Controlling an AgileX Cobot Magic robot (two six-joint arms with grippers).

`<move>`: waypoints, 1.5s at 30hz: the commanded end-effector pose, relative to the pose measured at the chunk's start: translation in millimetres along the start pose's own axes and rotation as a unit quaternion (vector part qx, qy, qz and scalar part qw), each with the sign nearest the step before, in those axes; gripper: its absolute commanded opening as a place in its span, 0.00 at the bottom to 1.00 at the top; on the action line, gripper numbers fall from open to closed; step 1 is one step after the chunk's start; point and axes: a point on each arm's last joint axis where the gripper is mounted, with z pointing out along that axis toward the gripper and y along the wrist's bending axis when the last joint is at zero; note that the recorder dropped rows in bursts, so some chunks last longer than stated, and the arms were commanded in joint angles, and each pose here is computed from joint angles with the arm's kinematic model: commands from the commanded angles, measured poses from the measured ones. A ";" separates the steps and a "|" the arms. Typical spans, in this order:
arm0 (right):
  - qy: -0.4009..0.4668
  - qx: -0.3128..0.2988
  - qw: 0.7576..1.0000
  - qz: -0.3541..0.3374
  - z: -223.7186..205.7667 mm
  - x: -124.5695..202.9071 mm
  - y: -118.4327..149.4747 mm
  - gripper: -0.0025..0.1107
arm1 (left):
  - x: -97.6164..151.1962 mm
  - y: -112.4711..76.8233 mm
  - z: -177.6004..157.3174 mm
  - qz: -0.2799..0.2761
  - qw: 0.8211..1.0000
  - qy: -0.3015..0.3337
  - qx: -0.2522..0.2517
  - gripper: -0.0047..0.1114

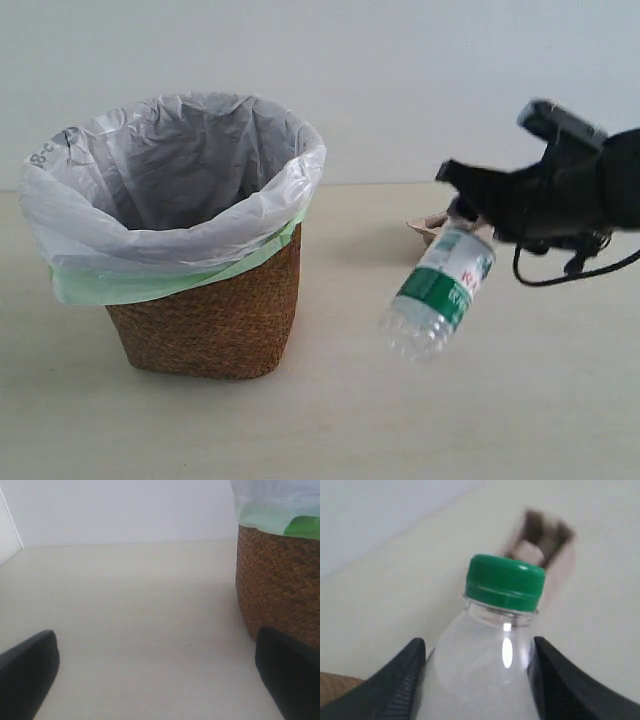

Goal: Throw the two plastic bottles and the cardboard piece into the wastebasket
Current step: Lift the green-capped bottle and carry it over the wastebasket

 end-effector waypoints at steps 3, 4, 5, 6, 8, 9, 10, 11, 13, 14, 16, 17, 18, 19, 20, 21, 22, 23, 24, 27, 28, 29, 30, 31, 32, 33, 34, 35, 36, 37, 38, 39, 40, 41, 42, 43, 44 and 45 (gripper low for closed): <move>-0.203 -0.186 0.927 -0.255 -132.9 -79.7 81.7 0.02 | -2.0 -0.3 -0.6 -0.005 1.000 -0.007 0.003 0.97; -0.233 -0.239 0.901 -0.277 -158.7 -89.0 98.6 0.02 | -2.0 -0.3 -0.6 -0.005 1.000 -0.007 0.003 0.97; -0.242 -0.266 0.888 -0.287 -168.9 -92.1 106.1 0.02 | -2.0 -0.3 -0.6 -0.005 1.000 -0.007 0.003 0.97; -0.255 -0.306 0.860 -0.318 -180.9 -94.4 117.3 0.02 | -2.0 -0.3 -0.6 -0.005 1.000 -0.007 0.003 0.97; -0.269 -0.353 0.806 -0.391 -189.8 -89.7 127.9 0.02 | -2.0 -0.3 -0.6 -0.005 1.000 -0.007 0.003 0.97; -0.280 -0.356 0.778 -0.434 -189.1 -86.6 129.4 0.02 | -2.0 -0.3 -0.6 -0.005 1.000 -0.007 0.003 0.97; -0.280 -0.360 0.773 -0.442 -187.6 -85.6 129.9 0.02 | -2.0 -0.3 -0.6 -0.005 1.000 -0.007 0.003 0.97; -0.278 -0.368 0.765 -0.449 -186.1 -83.9 130.8 0.02 | -2.0 -0.3 -0.6 -0.005 1.000 -0.007 0.003 0.97; -0.270 -0.386 0.759 -0.450 -183.6 -80.8 132.4 0.02 | -2.0 -0.3 -0.6 -0.005 1.000 -0.007 0.003 0.97; -0.263 -0.396 0.758 -0.446 -181.2 -79.1 133.0 0.02 | -2.0 -0.3 -0.6 -0.005 1.000 -0.007 0.003 0.97; -0.273 -0.396 0.718 -0.503 -177.4 -74.4 133.7 0.02 | -2.0 -0.3 -0.6 -0.005 1.000 -0.007 0.003 0.97; -0.283 -0.385 0.689 -0.545 -176.7 -72.4 133.2 0.02 | -2.0 -0.3 -0.6 -0.005 1.000 -0.007 0.003 0.97; -0.277 -0.378 0.684 -0.559 -174.5 -70.2 133.2 0.02 | -2.0 -0.3 -0.6 -0.005 1.000 -0.007 0.003 0.97; -0.273 -0.356 0.686 -0.572 -171.2 -69.3 133.5 0.02 | -2.0 -0.3 -0.6 -0.005 1.000 -0.007 0.003 0.97; -0.270 -0.326 0.686 -0.592 -168.4 -68.5 133.5 0.02 | -2.0 -0.3 -0.6 -0.005 1.000 -0.007 0.003 0.97; -0.265 -0.290 0.680 -0.619 -163.8 -67.0 133.2 0.02 | -2.0 -0.3 -0.6 -0.005 1.000 -0.007 0.003 0.97; -0.263 -0.246 0.670 -0.649 -159.6 -66.1 133.3 0.02 | -2.0 -0.3 -0.6 -0.005 1.000 -0.007 0.003 0.97; -0.265 -0.205 0.659 -0.674 -156.5 -64.8 134.4 0.02 | -2.0 -0.3 -0.6 -0.005 1.000 -0.007 0.003 0.97; -0.268 -0.178 0.651 -0.688 -154.9 -63.4 136.0 0.02 | -2.0 -0.3 -0.6 -0.005 1.000 -0.007 0.003 0.97; -0.293 -0.098 0.653 -0.691 -151.1 -60.0 146.1 0.02 | -2.0 -0.3 -0.6 -0.005 1.000 -0.007 0.003 0.97; -0.303 -0.065 0.664 -0.680 -149.8 -58.8 150.2 0.02 | -2.0 -0.3 -0.6 -0.005 1.000 -0.007 0.003 0.97; -0.310 -0.047 0.670 -0.673 -149.9 -58.6 151.8 0.02 | -2.0 -0.3 -0.6 -0.005 1.000 -0.007 0.003 0.97; -0.309 -0.045 0.680 -0.664 -147.3 -54.0 155.8 0.02 | -2.0 -0.3 -0.6 -0.005 1.000 -0.007 0.003 0.97; -0.309 -0.045 0.686 -0.657 -146.1 -51.4 158.1 0.02 | -2.0 -0.3 -0.6 -0.005 1.000 -0.007 0.003 0.97; -0.306 -0.052 0.693 -0.650 -144.5 -47.4 161.2 0.02 | -2.0 -0.3 -0.6 -0.005 1.000 -0.007 0.003 0.97; -0.301 -0.061 0.700 -0.645 -140.6 -42.4 164.3 0.02 | -2.0 -0.3 -0.6 -0.005 1.000 -0.007 0.003 0.97; -0.297 -0.069 0.706 -0.640 -138.6 -38.8 166.6 0.02 | -2.0 -0.3 -0.6 -0.005 1.000 -0.007 0.003 0.97; -0.294 -0.076 0.710 -0.636 -137.1 -35.6 168.8 0.02 | -2.0 -0.3 -0.6 -0.005 1.000 -0.007 0.003 0.97; -0.287 -0.091 0.723 -0.621 -135.2 -30.1 172.3 0.02 | -2.0 -0.3 -0.6 -0.005 1.000 -0.007 0.003 0.97; -0.283 -0.103 0.734 -0.609 -135.5 -26.1 175.2 0.02 | -2.0 -0.3 -0.6 -0.005 1.000 -0.007 0.003 0.97; -0.279 -0.117 0.746 -0.594 -136.7 -22.5 178.0 0.02 | -2.0 -0.3 -0.6 -0.005 1.000 -0.007 0.003 0.97; -0.272 -0.138 0.767 -0.565 -139.0 -16.9 182.6 0.02 | -2.0 -0.3 -0.6 -0.005 1.000 -0.007 0.003 0.97; -0.268 -0.155 0.784 -0.538 -142.0 -14.0 186.0 0.02 | -2.0 -0.3 -0.6 -0.005 1.000 -0.007 0.003 0.97; -0.262 -0.179 0.803 -0.505 -146.2 -10.6 191.2 0.02 | -2.0 -0.3 -0.6 -0.005 1.000 -0.007 0.003 0.97; -0.255 -0.207 0.817 -0.473 -152.7 -7.9 196.8 0.02 | -2.0 -0.3 -0.6 -0.005 1.000 -0.007 0.003 0.97; -0.249 -0.237 0.824 -0.451 -160.7 -6.1 203.5 0.02 | -2.0 -0.3 -0.6 -0.005 1.000 -0.007 0.003 0.97; -0.242 -0.268 0.828 -0.429 -167.9 -5.3 211.3 0.02 | -2.0 -0.3 -0.6 -0.005 1.000 -0.007 0.003 0.97; -0.242 -0.294 0.823 -0.421 -176.9 -6.0 219.7 0.02 | -2.0 -0.3 -0.6 -0.005 1.000 -0.007 0.003 0.97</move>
